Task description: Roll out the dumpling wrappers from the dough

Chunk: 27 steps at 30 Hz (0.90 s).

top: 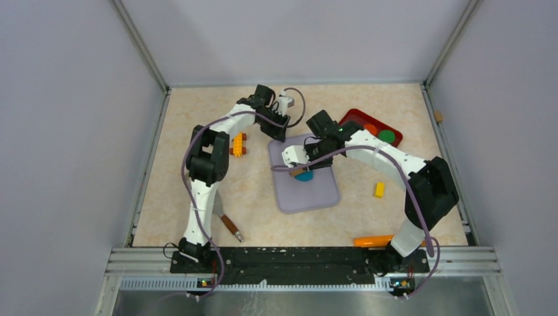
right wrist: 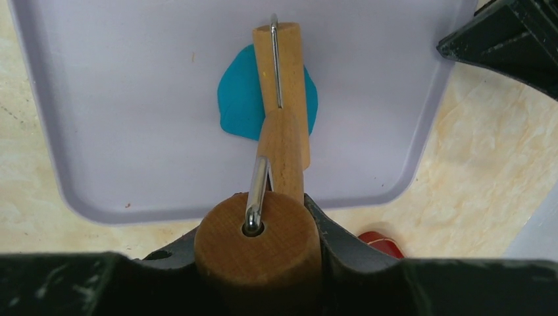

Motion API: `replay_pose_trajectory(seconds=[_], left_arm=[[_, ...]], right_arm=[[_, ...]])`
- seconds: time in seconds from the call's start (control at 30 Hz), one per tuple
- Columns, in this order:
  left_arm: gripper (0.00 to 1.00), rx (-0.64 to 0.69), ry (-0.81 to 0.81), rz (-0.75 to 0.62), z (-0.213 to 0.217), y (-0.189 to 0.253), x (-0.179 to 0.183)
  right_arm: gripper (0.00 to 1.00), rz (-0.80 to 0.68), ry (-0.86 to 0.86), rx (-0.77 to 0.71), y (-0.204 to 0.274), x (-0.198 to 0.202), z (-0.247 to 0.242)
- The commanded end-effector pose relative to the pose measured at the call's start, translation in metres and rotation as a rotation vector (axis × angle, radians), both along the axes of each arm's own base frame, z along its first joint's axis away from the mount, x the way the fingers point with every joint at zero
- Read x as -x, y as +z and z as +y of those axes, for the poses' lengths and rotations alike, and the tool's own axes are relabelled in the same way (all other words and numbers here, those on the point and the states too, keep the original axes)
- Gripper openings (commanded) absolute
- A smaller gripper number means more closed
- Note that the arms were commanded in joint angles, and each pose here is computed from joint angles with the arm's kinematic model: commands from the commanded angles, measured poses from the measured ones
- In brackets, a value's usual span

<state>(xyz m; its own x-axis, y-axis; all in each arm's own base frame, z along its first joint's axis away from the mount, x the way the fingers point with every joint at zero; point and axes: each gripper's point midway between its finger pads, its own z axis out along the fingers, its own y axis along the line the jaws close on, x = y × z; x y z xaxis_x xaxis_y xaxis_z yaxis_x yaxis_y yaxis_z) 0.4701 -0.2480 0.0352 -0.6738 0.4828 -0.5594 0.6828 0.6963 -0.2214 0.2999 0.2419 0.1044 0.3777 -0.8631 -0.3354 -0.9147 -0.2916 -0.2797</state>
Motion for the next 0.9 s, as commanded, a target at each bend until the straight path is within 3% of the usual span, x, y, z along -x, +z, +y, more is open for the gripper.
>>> replay_pose_trajectory(seconds=[0.0,0.57,0.87], left_arm=[[0.52,-0.022,0.024,0.070,0.010,-0.003,0.018],[0.46,0.010,0.031,0.119,0.005,-0.007,0.028],[0.50,0.033,0.073,0.081,0.012,0.012,0.017]], right_arm=[[0.00,0.178,-0.099,0.239,-0.103,0.017,-0.037],[0.00,-0.001,-0.226,0.231,-0.086,-0.018,-0.010],[0.00,-0.175,-0.271,-0.006,0.031,-0.054,0.028]])
